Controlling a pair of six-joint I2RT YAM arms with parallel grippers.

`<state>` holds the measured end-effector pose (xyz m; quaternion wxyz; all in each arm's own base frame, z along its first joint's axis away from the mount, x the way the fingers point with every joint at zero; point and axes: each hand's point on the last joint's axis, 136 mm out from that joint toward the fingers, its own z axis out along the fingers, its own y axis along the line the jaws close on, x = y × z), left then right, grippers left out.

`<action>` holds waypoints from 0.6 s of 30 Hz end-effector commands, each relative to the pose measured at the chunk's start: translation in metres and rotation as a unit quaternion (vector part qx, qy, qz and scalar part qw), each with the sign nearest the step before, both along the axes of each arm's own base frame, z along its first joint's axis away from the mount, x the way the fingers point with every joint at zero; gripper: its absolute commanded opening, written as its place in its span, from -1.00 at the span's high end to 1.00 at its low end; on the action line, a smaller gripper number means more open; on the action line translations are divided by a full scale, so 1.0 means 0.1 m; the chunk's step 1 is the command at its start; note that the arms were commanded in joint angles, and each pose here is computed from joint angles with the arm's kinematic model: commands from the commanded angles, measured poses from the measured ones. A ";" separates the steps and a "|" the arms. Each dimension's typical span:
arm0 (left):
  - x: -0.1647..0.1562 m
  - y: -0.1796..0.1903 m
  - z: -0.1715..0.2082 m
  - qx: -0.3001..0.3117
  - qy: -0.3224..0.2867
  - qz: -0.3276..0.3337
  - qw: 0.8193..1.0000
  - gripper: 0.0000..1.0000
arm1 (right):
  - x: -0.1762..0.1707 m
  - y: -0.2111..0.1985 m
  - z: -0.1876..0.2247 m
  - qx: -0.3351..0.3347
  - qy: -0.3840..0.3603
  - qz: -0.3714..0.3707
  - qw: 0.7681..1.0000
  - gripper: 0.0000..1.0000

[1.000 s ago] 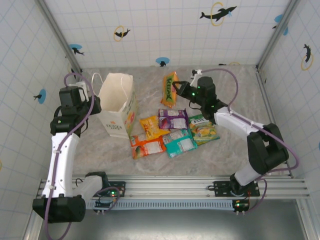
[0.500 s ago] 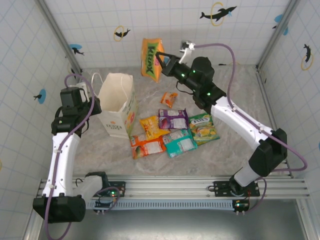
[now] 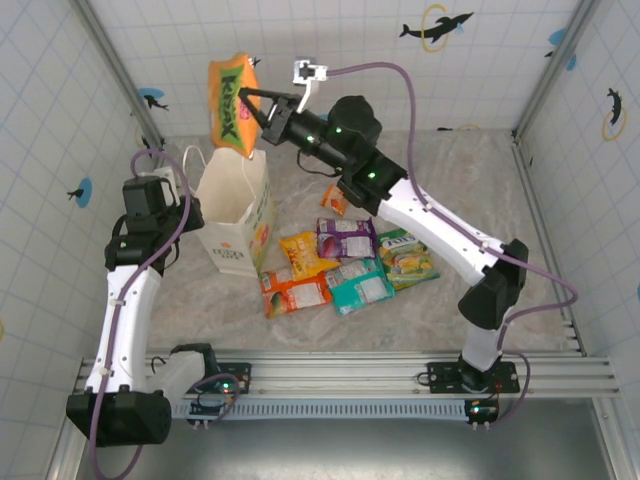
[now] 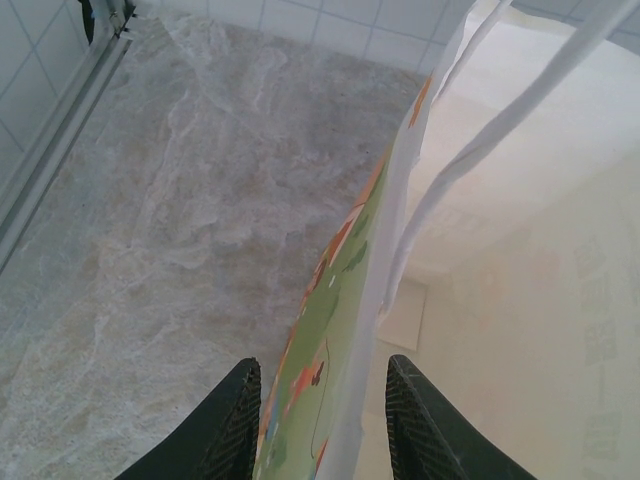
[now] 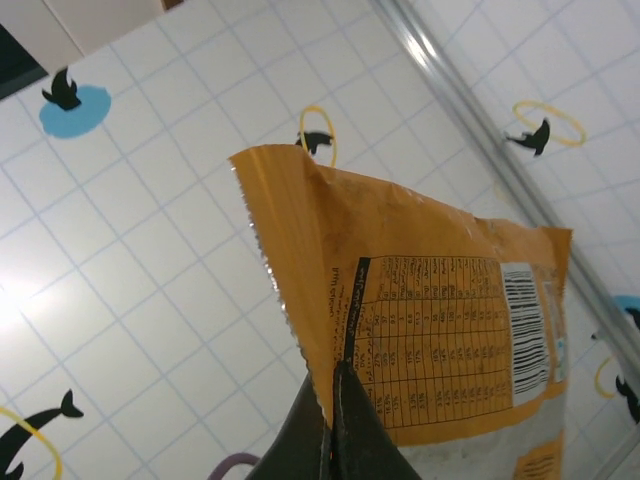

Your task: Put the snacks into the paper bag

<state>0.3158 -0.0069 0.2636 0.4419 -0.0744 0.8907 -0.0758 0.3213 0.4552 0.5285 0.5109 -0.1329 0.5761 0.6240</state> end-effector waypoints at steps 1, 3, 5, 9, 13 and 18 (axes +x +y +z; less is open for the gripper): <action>0.00 0.00 0.06 -0.006 -0.013 0.001 1.000 0.27 | -0.01 0.11 0.00 0.004 0.000 0.010 1.000 1.00; 0.00 0.00 0.06 -0.005 -0.014 0.001 1.000 0.27 | -0.01 0.19 -0.08 -0.002 0.010 0.014 1.000 1.00; 0.00 0.01 0.05 -0.005 -0.013 0.001 1.000 0.28 | 0.00 0.25 -0.20 -0.016 0.024 0.010 1.000 1.00; 0.01 0.02 0.04 -0.003 -0.013 0.007 1.000 0.28 | 0.02 0.32 -0.41 -0.048 0.044 -0.006 0.998 1.00; 0.02 0.04 0.03 -0.001 -0.014 0.011 1.000 0.29 | 0.01 0.35 -0.56 -0.070 0.054 -0.024 0.996 1.00; 0.02 0.06 0.03 0.002 -0.014 0.015 1.000 0.29 | -0.01 0.38 -0.75 -0.084 0.074 -0.020 0.994 1.00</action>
